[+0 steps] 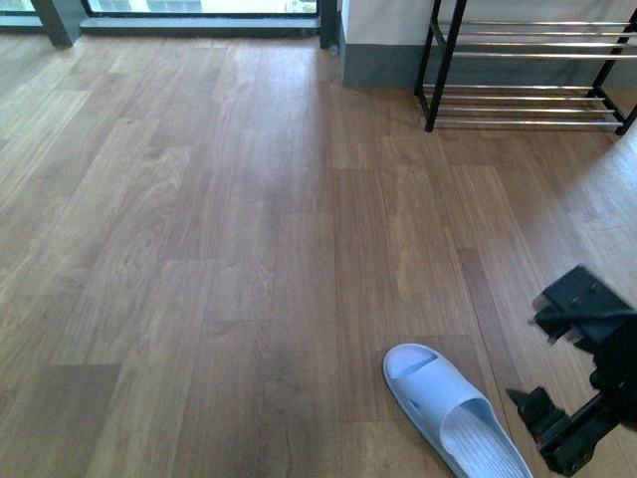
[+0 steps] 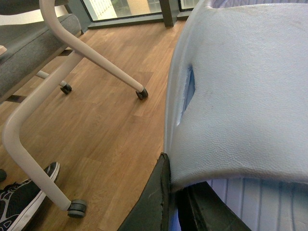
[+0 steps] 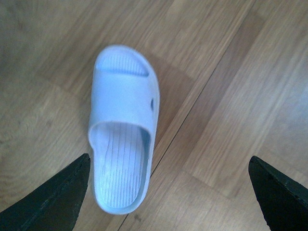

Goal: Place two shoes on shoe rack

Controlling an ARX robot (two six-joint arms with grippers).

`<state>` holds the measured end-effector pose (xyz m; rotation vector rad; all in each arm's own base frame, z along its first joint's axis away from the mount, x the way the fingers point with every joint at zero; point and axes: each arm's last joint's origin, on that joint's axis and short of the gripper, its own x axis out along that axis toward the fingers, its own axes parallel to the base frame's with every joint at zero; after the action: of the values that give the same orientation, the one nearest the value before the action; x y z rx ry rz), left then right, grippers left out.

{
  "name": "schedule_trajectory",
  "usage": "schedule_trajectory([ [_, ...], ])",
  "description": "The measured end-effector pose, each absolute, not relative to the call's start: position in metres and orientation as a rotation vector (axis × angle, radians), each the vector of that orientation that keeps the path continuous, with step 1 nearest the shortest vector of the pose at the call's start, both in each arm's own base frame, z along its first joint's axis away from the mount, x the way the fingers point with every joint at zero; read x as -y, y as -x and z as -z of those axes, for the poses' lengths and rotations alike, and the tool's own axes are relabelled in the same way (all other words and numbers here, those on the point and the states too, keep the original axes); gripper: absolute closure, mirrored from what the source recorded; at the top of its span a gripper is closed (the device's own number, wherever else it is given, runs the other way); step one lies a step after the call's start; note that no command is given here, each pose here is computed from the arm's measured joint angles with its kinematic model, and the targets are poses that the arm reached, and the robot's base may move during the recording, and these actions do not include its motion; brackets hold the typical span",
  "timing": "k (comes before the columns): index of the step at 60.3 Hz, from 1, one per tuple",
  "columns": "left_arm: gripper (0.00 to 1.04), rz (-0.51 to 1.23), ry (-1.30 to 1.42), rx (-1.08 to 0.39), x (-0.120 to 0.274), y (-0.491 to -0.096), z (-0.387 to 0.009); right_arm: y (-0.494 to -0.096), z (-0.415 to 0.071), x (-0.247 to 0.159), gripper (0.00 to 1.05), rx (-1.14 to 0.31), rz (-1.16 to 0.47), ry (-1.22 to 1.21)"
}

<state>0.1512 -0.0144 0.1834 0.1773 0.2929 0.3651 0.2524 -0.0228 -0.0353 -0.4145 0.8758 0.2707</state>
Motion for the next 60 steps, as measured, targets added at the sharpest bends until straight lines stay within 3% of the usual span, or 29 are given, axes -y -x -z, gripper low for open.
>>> schedule_trajectory([
  [19,1.03,-0.365,-0.177,-0.293,0.014,-0.151,-0.183,-0.256,0.093,0.021,0.09,-0.97,-0.273,0.403],
  [60,1.03,-0.365,-0.177,-0.293,0.014,-0.151,-0.183,-0.285,0.143,0.022,0.09,-0.971,-0.272,0.447],
])
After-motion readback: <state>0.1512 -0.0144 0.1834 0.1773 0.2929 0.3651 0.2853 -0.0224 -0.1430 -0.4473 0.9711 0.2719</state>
